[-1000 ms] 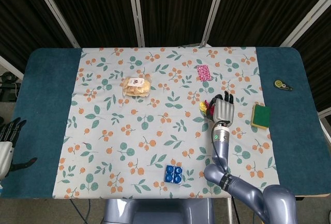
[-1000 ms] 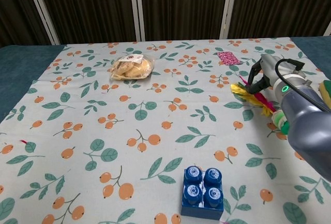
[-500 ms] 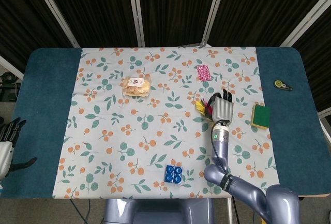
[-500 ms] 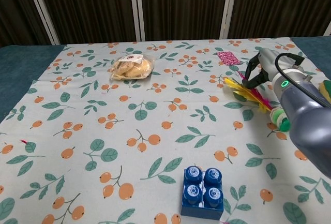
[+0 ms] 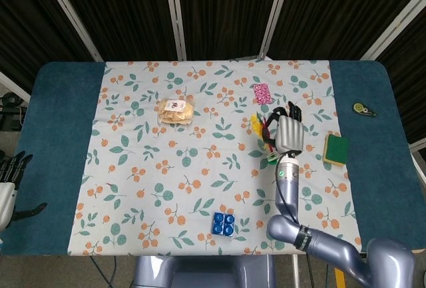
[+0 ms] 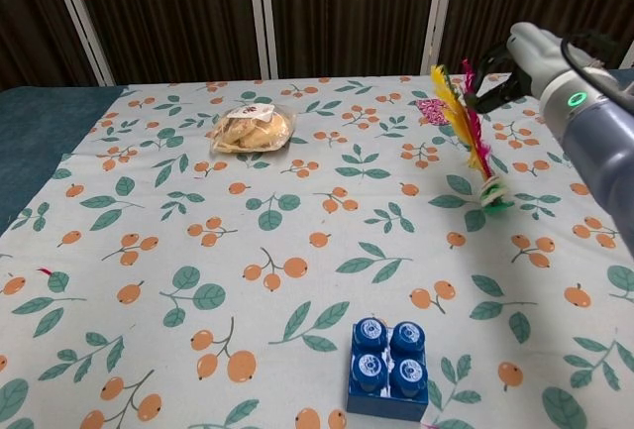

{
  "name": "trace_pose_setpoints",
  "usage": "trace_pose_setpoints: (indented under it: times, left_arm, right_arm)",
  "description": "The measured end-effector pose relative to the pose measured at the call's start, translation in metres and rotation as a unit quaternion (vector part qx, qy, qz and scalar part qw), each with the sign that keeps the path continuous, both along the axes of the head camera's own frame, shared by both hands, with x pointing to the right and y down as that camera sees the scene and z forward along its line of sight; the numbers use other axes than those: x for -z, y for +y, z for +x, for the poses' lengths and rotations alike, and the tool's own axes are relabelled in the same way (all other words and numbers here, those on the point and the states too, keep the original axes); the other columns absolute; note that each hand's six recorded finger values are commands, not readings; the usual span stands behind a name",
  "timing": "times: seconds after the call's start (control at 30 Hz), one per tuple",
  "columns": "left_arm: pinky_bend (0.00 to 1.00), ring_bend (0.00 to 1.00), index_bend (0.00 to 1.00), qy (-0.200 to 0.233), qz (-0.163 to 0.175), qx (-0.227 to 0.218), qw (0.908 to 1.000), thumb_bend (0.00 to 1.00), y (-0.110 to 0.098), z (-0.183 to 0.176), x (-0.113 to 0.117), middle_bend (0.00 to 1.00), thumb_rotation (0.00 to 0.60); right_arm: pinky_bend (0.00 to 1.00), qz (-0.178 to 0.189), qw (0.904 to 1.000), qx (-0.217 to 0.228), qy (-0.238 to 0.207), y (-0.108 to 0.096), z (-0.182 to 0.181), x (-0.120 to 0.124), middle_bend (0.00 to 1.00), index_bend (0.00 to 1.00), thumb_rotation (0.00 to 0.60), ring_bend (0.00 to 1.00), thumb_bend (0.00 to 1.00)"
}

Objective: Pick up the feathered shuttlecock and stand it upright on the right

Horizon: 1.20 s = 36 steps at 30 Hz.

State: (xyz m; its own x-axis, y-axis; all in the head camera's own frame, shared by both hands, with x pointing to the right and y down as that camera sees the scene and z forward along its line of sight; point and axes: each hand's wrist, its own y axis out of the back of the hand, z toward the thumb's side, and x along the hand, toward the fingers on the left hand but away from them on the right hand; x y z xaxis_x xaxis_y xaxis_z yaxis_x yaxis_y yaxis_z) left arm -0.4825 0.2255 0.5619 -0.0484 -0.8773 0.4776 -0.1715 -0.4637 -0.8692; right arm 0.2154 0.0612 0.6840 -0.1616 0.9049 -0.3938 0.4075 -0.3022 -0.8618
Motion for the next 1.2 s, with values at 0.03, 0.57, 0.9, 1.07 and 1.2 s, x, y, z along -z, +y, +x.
trace_pose_setpoints:
  times: [0.03, 0.57, 0.9, 1.07, 1.2]
  left_arm:
    - [0.0, 0.0, 0.0, 0.0, 0.0, 0.001, 1.0, 0.12, 0.0, 0.0, 0.0, 0.0, 0.6]
    - [0.0, 0.0, 0.0, -0.008, 0.008, -0.01, 0.9999, 0.12, 0.001, 0.005, 0.0, 0.0, 0.6]
    - [0.0, 0.0, 0.0, -0.009, 0.006, -0.01, 0.9999, 0.12, 0.002, 0.005, -0.001, 0.0, 0.6]
    - [0.0, 0.0, 0.0, -0.009, 0.006, -0.011, 0.9999, 0.12, 0.002, 0.005, -0.001, 0.0, 0.6]
    - [0.0, 0.0, 0.0, -0.009, 0.007, -0.012, 0.9999, 0.12, 0.003, 0.005, 0.0, 0.0, 0.6]
  right_arm:
    - [0.0, 0.004, 1.0, -0.002, -0.004, 0.0, 0.002, 0.006, 0.26, 0.61, 0.6, 0.0, 0.45]
    - [0.0, 0.012, 0.9925, -0.107, -0.058, 0.038, 0.07, 0.047, 0.26, 0.61, 0.6, 0.0, 0.46]
    - [0.0, 0.003, 0.9917, -0.119, -0.049, 0.048, 0.087, 0.036, 0.26, 0.61, 0.6, 0.0, 0.46]
    - [0.0, 0.001, 0.9917, -0.12, -0.046, 0.05, 0.089, 0.035, 0.26, 0.61, 0.6, 0.0, 0.45]
    - [0.0, -0.002, 0.9915, -0.123, -0.044, 0.054, 0.092, 0.035, 0.26, 0.61, 0.6, 0.0, 0.46]
